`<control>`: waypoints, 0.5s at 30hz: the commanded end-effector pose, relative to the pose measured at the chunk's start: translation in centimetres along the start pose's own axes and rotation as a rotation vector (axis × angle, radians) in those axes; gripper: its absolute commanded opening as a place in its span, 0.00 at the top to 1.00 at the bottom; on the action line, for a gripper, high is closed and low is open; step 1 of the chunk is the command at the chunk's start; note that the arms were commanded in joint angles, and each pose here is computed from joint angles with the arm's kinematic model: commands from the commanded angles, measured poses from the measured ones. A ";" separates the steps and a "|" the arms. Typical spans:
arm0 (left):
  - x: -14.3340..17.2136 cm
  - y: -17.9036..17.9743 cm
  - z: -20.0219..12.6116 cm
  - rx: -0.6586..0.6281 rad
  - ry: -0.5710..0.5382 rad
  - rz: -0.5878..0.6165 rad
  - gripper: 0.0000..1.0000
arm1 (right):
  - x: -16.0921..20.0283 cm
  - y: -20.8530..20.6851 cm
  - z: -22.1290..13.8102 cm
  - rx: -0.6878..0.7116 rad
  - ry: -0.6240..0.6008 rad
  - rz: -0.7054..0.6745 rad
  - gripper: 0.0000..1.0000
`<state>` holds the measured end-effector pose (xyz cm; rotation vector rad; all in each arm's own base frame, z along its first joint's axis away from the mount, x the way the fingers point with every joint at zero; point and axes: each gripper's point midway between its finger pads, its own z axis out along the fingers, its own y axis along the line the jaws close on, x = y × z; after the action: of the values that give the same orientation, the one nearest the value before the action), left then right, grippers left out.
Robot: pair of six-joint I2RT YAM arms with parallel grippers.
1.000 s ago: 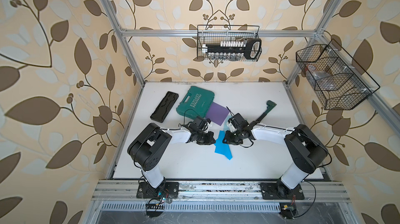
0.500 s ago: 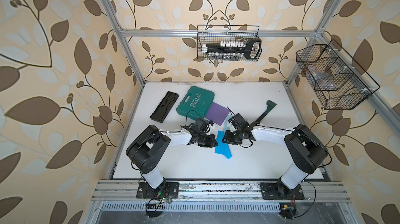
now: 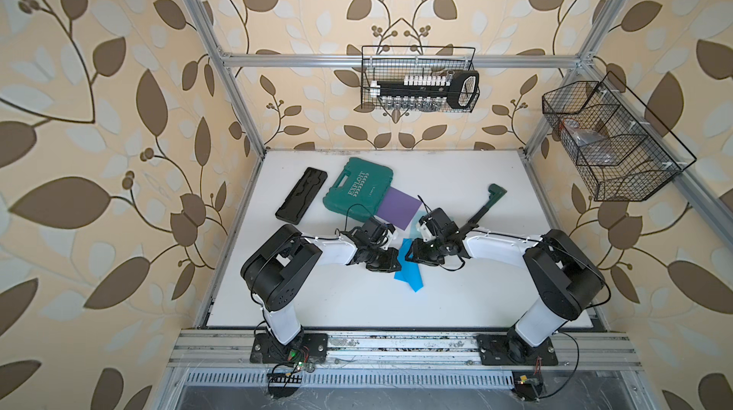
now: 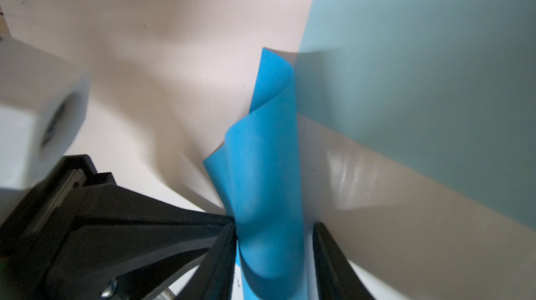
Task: Fold the square paper diagonally
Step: Pick up the paper from the center of the board.
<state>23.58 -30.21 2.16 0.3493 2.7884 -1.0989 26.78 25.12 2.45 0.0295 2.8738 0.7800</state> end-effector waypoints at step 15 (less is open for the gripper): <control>-0.5 1.6 -0.4 -0.109 -0.026 -0.001 1.00 | 1.8 0.9 0.4 -0.111 0.078 -0.060 0.51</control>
<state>24.21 -30.05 2.16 0.3383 2.7804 -1.0557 25.70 26.32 3.04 -0.0833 2.8616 0.9368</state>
